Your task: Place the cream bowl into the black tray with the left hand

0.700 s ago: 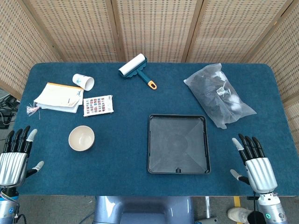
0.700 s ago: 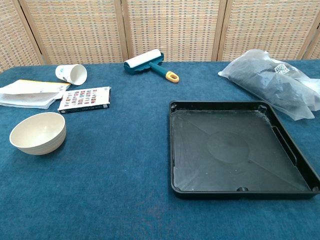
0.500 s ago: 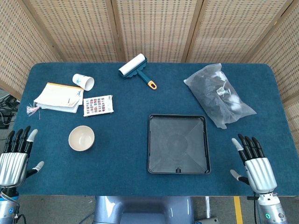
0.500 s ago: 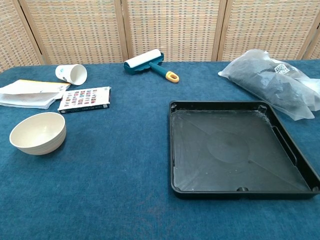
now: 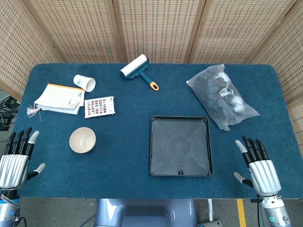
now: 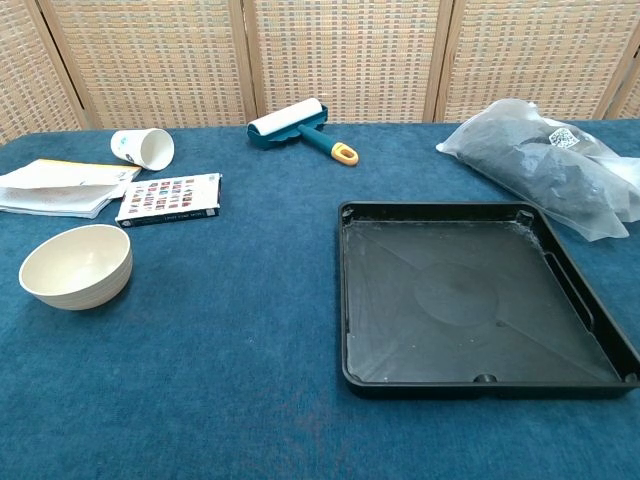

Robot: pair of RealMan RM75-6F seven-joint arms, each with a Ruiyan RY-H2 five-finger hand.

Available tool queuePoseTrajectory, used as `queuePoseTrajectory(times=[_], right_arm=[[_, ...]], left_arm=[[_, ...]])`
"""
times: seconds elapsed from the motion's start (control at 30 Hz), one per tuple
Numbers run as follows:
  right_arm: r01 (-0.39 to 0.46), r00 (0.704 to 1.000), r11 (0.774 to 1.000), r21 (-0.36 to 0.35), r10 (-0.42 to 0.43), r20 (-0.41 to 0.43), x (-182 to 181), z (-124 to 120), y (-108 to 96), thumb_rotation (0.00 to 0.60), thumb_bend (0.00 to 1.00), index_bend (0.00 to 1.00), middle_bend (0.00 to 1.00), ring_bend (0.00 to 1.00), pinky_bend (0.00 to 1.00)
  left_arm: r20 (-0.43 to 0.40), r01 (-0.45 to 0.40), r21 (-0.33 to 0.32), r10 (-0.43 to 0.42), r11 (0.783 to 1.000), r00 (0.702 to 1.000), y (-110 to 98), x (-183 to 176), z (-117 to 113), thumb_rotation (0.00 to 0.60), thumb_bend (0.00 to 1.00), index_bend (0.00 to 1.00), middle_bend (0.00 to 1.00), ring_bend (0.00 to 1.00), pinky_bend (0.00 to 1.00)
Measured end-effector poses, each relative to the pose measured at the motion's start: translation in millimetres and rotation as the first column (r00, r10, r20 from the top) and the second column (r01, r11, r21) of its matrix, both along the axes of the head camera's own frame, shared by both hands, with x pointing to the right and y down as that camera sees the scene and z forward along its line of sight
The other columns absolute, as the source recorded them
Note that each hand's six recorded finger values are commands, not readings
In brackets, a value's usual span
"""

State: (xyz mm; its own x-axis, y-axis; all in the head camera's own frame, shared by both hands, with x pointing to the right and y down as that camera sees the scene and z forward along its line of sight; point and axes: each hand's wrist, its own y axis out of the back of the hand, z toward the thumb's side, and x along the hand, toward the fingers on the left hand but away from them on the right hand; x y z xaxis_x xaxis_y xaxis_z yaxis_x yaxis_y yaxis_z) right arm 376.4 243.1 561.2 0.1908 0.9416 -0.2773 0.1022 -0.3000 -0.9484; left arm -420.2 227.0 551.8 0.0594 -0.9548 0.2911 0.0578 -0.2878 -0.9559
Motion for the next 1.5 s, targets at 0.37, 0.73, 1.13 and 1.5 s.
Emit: queuePoseTrajectory(times=[0.37, 0.73, 1.13, 1.5], right_arm=[[0.004, 1.000, 1.000, 0.003, -0.004, 0.005, -1, -1, 0, 0.600, 0.16, 0.01, 0.00, 0.00, 0.00], [0.002, 1.000, 1.000, 0.011, -0.002, 0.007, 0, -3, 0, 0.600, 0.16, 0.01, 0.00, 0.00, 0.00], [-0.001, 1.000, 1.000, 0.008, 0.001, 0.008, 0, -2, 0, 0.600, 0.16, 0.01, 0.00, 0.00, 0.00], [-0.005, 1.000, 1.000, 0.008, 0.005, 0.012, 2, -3, -1, 0.600, 0.16, 0.01, 0.00, 0.00, 0.00]], left_arm=[[0.001, -0.004, -0.032, 0.004, 0.999, 1.000, 0, 0, 8, 0.600, 0.01, 0.04, 0.00, 0.00, 0.00], [-0.001, -0.034, -0.106, 0.034, 0.994, 0.999, -4, 8, 37, 0.600, 0.19, 0.32, 0.00, 0.00, 0.00], [0.001, -0.089, -0.162, 0.091, 0.983, 0.996, -17, 21, 73, 0.600, 0.24, 0.41, 0.00, 0.00, 0.00], [0.005, -0.136, -0.221, 0.141, 0.966, 0.990, -29, 37, 101, 0.600, 0.25, 0.45, 0.00, 0.00, 0.00]])
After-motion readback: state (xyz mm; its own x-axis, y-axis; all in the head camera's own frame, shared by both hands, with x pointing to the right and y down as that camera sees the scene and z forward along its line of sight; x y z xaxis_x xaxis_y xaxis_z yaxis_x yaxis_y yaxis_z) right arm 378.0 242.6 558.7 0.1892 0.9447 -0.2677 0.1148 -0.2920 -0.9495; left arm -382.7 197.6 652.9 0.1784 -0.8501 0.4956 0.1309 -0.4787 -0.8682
